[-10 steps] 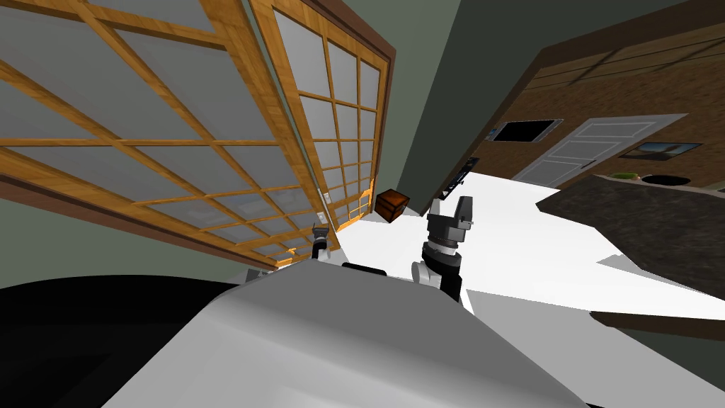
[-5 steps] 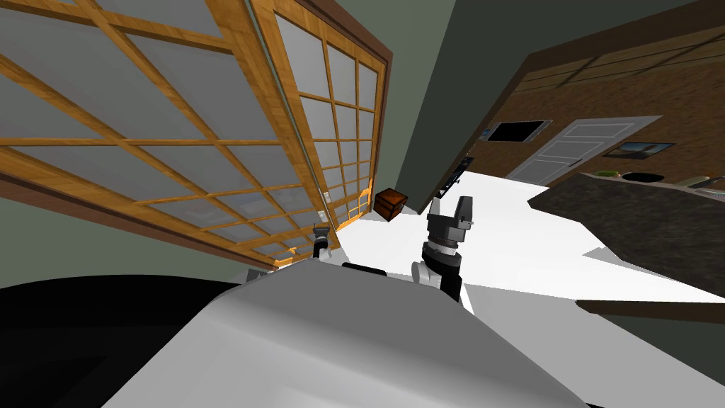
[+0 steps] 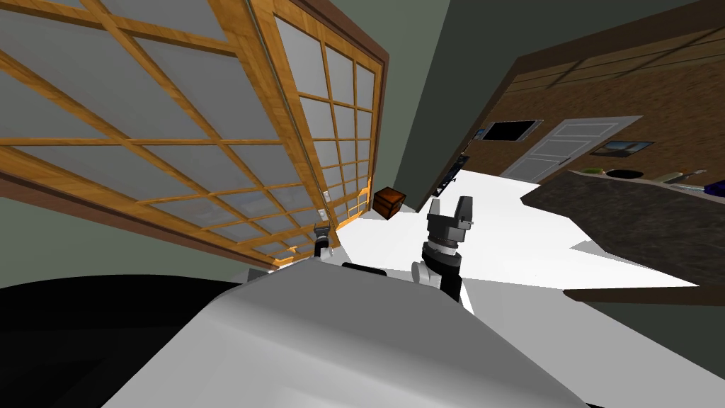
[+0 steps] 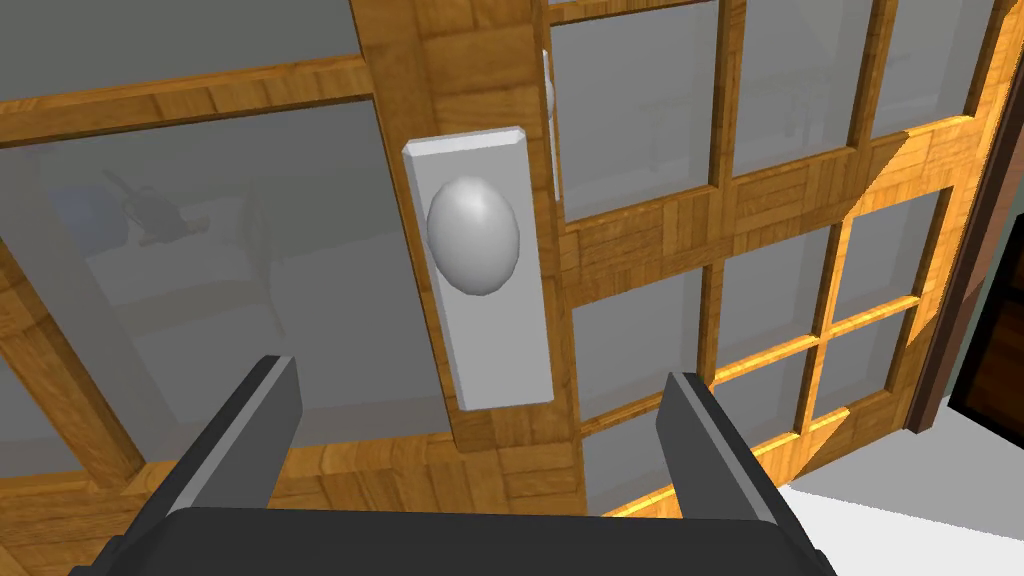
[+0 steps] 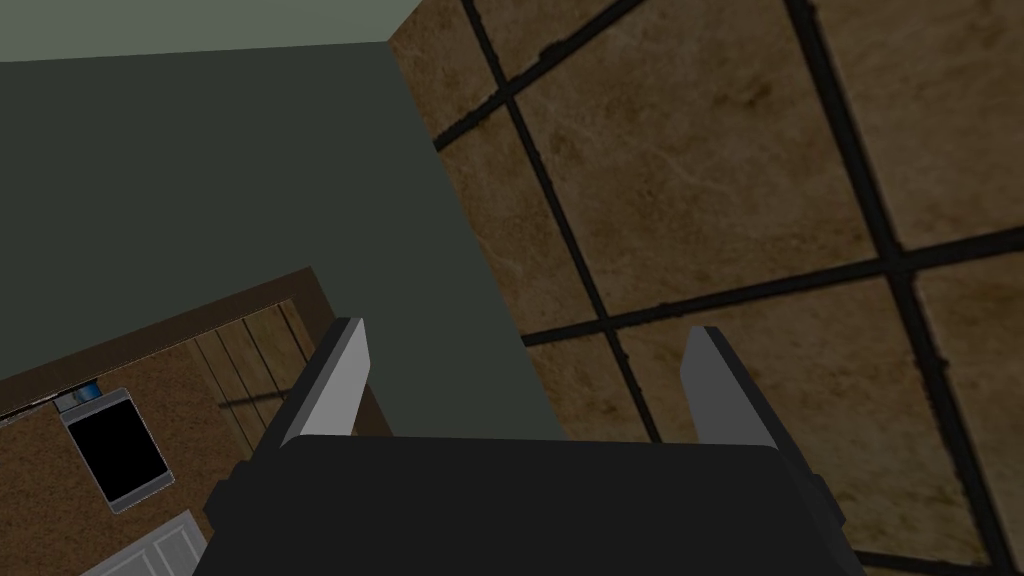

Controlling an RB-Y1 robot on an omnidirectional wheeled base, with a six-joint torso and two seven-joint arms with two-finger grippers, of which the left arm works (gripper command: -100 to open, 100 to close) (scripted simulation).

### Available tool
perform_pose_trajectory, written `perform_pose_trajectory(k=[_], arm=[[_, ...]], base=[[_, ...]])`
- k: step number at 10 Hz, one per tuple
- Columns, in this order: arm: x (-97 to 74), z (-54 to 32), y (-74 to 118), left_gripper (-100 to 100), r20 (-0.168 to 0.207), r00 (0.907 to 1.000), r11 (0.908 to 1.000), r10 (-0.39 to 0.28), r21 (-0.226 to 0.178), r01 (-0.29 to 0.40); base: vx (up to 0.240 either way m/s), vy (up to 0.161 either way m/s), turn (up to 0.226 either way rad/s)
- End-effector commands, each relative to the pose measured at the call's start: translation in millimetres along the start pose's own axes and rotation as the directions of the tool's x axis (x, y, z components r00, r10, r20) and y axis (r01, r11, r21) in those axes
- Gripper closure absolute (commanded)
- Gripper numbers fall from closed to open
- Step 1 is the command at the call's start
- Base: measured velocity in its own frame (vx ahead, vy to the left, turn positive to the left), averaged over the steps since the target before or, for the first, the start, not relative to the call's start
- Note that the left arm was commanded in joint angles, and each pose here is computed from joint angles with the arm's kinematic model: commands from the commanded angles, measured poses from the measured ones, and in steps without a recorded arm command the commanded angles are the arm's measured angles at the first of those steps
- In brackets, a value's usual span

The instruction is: Pull the door open

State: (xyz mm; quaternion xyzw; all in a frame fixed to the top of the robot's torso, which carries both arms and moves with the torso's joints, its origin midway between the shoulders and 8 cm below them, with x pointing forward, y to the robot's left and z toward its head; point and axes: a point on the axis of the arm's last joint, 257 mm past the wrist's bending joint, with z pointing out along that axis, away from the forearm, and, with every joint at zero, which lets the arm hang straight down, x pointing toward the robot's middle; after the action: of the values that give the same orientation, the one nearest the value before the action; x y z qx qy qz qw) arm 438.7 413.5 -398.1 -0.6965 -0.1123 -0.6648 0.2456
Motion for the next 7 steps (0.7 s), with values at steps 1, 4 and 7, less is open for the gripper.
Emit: perform_pose_trajectory(k=[1, 4, 7], arm=[[0.2, 0.3, 0.6, -100, 0.001, 0.9993, 0.9993, -0.037, 0.002, 0.037], [0.8, 1.1, 3.8, -100, 0.003, 0.9909, 0.9909, -0.134, 0.009, 0.134], [1.0, 1.3, 4.8, -100, 0.004, 0.9869, 0.9869, -0.161, 0.011, 0.161]], base=[[-0.055, 0.008, -0.022], [-0.06, 0.009, -0.035], [-0.044, 0.003, -0.02]])
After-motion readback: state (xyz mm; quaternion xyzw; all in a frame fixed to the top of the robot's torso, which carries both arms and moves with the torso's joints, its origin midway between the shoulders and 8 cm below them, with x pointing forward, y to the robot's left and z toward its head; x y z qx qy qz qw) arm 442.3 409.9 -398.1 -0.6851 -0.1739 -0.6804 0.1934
